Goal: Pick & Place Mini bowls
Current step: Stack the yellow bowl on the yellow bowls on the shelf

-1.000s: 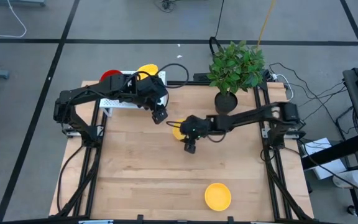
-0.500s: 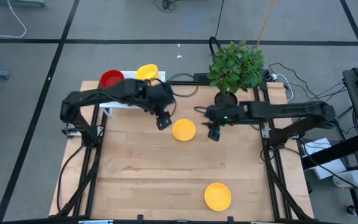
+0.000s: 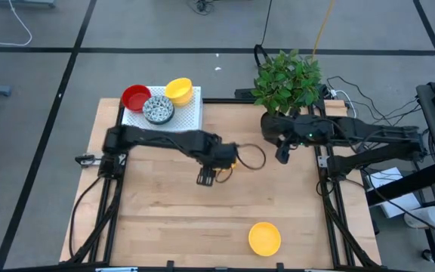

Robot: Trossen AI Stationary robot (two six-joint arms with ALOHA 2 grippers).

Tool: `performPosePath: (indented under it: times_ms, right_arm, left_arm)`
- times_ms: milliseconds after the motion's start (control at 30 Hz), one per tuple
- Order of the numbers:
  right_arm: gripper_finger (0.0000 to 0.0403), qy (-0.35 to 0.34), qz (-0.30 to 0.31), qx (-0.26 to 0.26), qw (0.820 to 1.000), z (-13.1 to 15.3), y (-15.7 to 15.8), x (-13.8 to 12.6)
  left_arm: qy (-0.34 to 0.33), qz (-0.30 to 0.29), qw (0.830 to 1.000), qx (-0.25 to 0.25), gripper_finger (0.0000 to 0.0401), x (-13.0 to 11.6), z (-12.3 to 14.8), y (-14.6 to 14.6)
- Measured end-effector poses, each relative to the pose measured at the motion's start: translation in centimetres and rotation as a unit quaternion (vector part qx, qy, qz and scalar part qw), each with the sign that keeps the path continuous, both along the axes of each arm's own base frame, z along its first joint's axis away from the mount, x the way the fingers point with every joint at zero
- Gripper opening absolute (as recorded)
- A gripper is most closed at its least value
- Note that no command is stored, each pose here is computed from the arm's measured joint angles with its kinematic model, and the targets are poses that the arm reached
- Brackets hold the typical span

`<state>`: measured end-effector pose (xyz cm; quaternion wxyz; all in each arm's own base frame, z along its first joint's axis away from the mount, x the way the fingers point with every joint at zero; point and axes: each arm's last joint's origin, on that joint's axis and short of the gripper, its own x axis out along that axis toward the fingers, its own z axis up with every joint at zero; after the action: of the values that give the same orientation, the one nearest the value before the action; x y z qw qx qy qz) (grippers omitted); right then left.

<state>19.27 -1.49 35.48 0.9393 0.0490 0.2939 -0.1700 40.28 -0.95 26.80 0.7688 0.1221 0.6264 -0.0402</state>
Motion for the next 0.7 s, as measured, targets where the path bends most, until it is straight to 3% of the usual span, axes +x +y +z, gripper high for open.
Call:
performPosePath:
  times_ms: [133, 267, 467, 700]
  right_arm:
    - [0.015, 0.01, 0.0, 0.001, 1.0, -0.1, 0.0, -0.4]
    - [0.015, 0.023, -0.002, 0.005, 1.0, -0.3, 0.0, -0.5]
    - [0.015, 0.033, -0.004, 0.009, 0.999, -0.5, 0.0, -0.7]
    - [0.015, 0.033, -0.004, 0.009, 0.999, -0.5, 0.0, -0.7]
  left_arm:
    - [0.021, -0.043, 0.999, 0.007, 0.0227, 1.4, -2.8, -0.9]
    - [0.015, -0.049, 0.999, 0.007, 0.0227, 2.6, -4.7, -1.5]
    - [0.04, 0.016, 0.998, -0.035, 0.0227, 3.3, -7.2, -0.9]
    - [0.067, 0.099, 0.992, -0.043, 0.0222, 3.8, -9.8, -0.1]
